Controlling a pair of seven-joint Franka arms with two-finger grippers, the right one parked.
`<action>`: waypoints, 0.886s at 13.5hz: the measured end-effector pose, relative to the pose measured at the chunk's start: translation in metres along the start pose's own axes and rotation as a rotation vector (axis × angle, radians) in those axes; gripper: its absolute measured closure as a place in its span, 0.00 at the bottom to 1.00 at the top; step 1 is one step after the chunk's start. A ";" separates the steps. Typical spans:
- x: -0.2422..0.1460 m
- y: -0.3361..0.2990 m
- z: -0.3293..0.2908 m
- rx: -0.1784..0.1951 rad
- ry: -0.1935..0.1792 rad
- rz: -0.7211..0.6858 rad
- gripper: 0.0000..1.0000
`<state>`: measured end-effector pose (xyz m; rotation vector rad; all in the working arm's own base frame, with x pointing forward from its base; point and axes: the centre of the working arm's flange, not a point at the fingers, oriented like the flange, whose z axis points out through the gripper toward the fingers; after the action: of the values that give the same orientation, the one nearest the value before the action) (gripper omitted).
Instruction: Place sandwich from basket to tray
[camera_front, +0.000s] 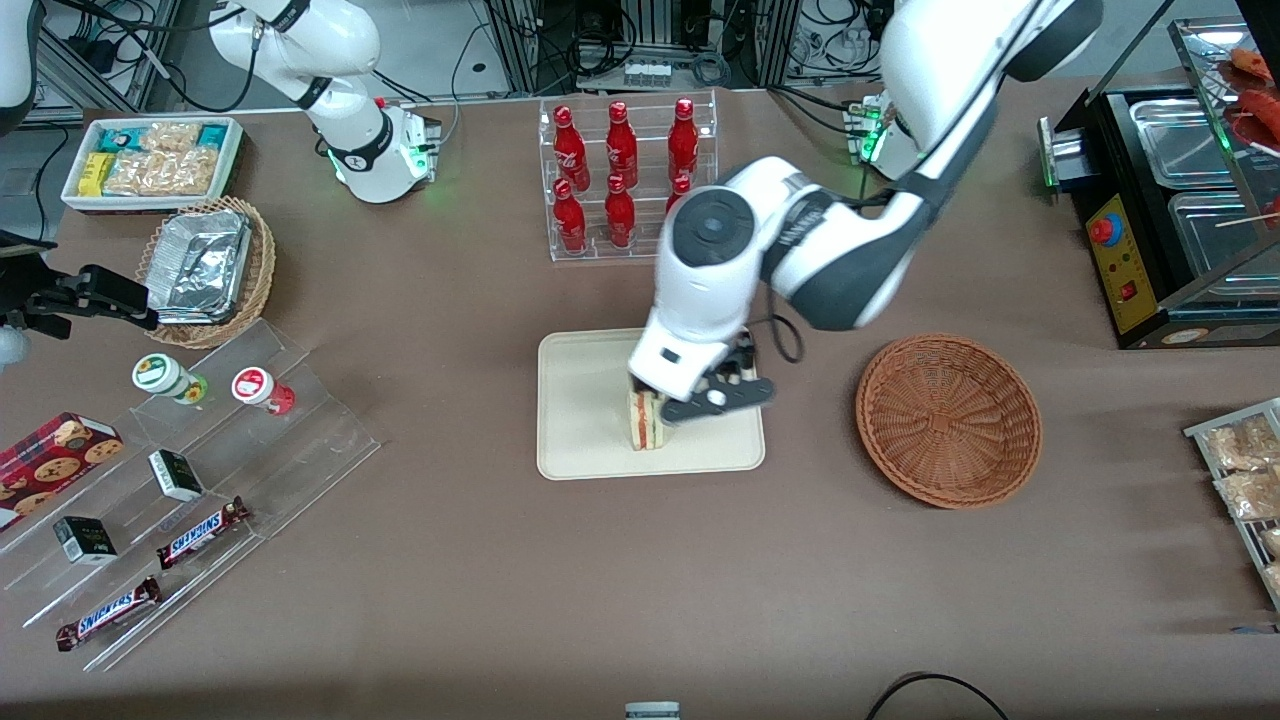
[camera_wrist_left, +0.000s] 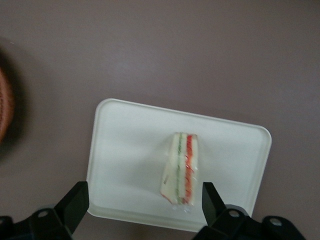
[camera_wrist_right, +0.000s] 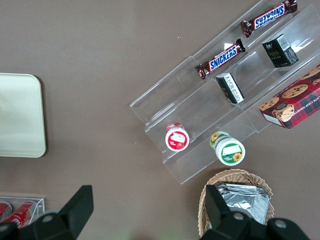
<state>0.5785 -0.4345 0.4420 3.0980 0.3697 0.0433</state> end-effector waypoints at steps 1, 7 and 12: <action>0.014 -0.014 -0.002 0.005 0.002 0.003 0.00; 0.074 -0.099 -0.024 0.072 -0.024 0.069 0.00; 0.108 -0.178 -0.044 0.106 -0.063 0.144 0.00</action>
<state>0.6403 -0.2348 0.4843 3.2152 0.1517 -0.0732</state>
